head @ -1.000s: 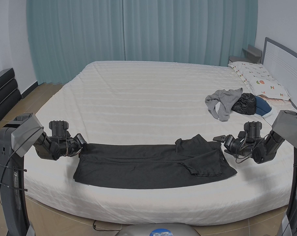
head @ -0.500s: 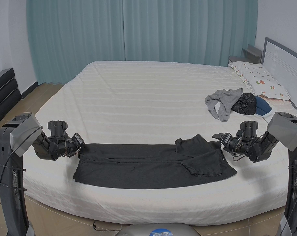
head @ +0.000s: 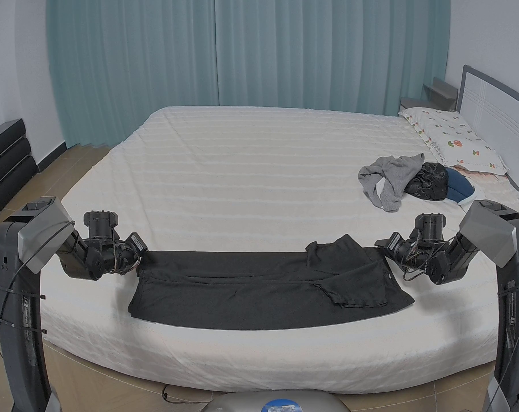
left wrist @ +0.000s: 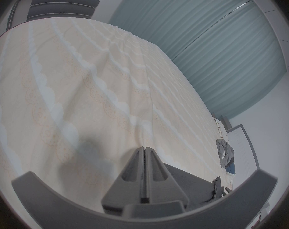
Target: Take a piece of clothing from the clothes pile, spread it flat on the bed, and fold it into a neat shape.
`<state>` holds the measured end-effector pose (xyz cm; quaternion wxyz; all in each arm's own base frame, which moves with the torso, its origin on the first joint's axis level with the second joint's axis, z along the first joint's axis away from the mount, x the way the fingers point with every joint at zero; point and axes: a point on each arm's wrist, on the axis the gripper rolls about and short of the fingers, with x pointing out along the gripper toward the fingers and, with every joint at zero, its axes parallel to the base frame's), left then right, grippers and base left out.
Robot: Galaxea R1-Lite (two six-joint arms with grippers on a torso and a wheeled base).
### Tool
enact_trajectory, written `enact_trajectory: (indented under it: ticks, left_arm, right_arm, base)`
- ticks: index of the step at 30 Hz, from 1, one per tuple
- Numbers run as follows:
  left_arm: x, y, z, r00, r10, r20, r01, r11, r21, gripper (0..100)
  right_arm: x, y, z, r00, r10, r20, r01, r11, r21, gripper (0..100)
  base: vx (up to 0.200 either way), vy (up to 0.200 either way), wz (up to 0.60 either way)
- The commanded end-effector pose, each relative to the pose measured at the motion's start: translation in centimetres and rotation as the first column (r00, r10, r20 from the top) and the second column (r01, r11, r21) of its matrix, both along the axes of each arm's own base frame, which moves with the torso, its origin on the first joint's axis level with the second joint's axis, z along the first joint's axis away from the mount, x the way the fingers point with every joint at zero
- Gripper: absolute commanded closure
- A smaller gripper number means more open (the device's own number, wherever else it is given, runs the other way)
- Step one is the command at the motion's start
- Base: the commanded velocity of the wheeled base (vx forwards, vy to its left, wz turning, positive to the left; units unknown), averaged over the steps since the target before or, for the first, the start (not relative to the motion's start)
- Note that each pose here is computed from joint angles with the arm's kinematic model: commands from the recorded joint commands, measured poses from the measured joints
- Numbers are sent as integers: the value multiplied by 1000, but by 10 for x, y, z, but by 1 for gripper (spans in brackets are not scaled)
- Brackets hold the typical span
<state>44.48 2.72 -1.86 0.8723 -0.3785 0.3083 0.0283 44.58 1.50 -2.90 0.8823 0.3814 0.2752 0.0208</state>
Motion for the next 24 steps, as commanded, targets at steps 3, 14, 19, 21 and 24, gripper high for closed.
enact_trajectory:
  ticks: [3,14,19,21,24]
  left_arm:
    - [0,1,-1,1000,2,-2,-2,1000,0,100]
    - [0,1,-1,1000,3,-4,-3,1000,-2,100]
    - [0,1,-1,1000,4,-6,-4,1000,-2,100]
    - [-1,1,-1,1000,4,-6,-4,1000,-4,100]
    - [-1,1,-1,1000,4,-7,-4,1000,-4,0]
  right_arm:
    - [7,-2,-8,999,-38,-6,38,999,3,100]
    - [8,-10,-2,998,-59,11,59,998,9,100]
    - [8,-10,-4,998,-65,9,65,998,3,100]
    - [7,-9,-4,998,-64,7,64,998,3,100]
    - [7,-9,-3,998,-64,10,64,998,4,100]
  base:
    - [0,0,0]
    - [0,0,0]
    - [0,0,0]
    - [0,0,0]
    - [0,0,0]
